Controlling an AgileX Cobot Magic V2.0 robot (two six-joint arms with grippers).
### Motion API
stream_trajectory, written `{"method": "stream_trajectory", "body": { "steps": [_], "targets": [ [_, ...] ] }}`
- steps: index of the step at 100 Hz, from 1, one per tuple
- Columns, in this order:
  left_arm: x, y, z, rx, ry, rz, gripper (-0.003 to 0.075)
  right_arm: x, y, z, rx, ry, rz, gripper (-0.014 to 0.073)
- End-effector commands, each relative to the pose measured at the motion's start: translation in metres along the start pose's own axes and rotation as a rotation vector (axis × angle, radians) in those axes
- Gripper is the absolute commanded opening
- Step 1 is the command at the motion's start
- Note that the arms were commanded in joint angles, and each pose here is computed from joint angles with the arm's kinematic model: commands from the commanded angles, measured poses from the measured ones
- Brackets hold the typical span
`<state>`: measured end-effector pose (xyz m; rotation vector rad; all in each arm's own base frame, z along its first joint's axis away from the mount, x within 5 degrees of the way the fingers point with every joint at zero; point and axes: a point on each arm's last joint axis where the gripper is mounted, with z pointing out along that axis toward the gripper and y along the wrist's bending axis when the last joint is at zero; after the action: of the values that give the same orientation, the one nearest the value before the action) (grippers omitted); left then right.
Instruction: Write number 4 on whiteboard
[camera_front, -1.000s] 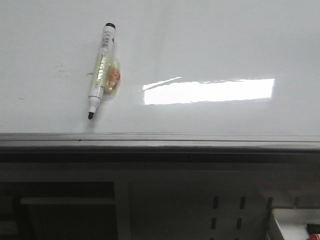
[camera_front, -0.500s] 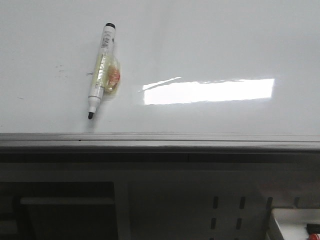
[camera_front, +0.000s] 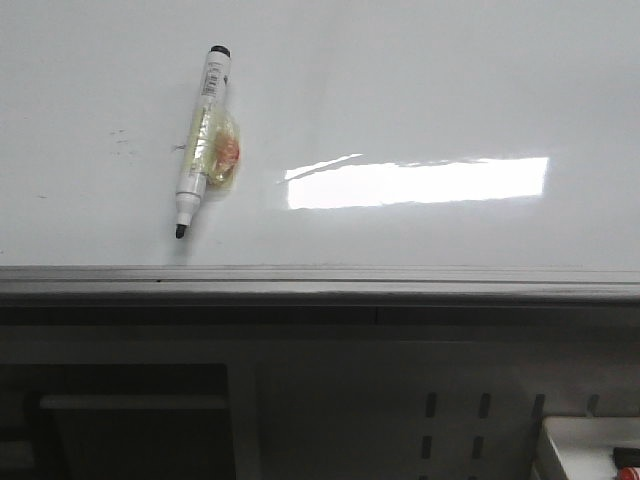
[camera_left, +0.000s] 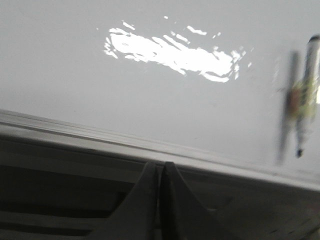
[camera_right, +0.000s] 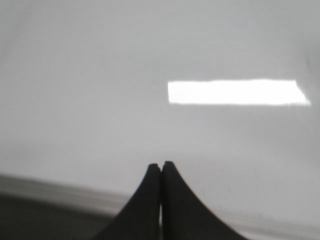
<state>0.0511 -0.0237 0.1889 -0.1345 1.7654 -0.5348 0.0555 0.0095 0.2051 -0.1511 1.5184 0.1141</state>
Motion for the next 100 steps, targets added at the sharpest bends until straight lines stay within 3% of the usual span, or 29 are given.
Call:
{"method": "stream_trajectory", "body": {
  "steps": [1, 10, 15, 31, 41, 54, 75, 82, 89, 100],
  "targets": [
    [-0.002, 0.003, 0.001, 0.026, -0.109, -0.23, -0.002, -0.015, 0.0, -0.003, 0.001, -0.228, 0.062, -0.0064],
    [-0.005, 0.001, 0.0, 0.055, -0.139, -0.361, -0.002, -0.016, -0.002, -0.003, 0.006, -0.233, 0.125, -0.0064],
    [-0.006, 0.0, 0.0, 0.074, -0.145, -0.432, -0.002, -0.014, -0.003, -0.003, 0.014, -0.215, 0.225, -0.0064],
    [-0.015, -0.003, -0.003, 0.098, -0.186, -0.485, -0.002, -0.021, -0.006, -0.004, 0.024, -0.231, 0.433, -0.0064],
    [-0.027, -0.013, -0.008, 0.128, -0.196, -0.311, -0.002, -0.036, -0.004, -0.006, 0.0, -0.221, 0.432, -0.0064],
    [-0.054, -0.03, -0.015, 0.148, -0.203, -0.101, -0.002, -0.053, 0.001, -0.007, -0.038, -0.097, 0.36, -0.0064],
    [-0.094, -0.055, -0.004, 0.149, -0.006, 0.266, -0.0012, -0.086, 0.002, 0.003, -0.041, -0.004, 0.273, -0.0062],
    [-0.106, -0.059, 0.004, 0.151, 0.037, 0.308, 0.0047, -0.095, 0.002, 0.008, -0.045, 0.035, 0.25, -0.004],
    [-0.117, -0.064, 0.011, 0.167, 0.048, 0.313, 0.0157, -0.104, 0.002, 0.012, -0.051, 0.067, 0.228, 0.0035],
    [-0.124, -0.07, 0.023, 0.204, 0.099, 0.313, 0.0352, -0.116, 0.003, 0.018, -0.056, 0.091, 0.232, 0.0232]
  ]
}}
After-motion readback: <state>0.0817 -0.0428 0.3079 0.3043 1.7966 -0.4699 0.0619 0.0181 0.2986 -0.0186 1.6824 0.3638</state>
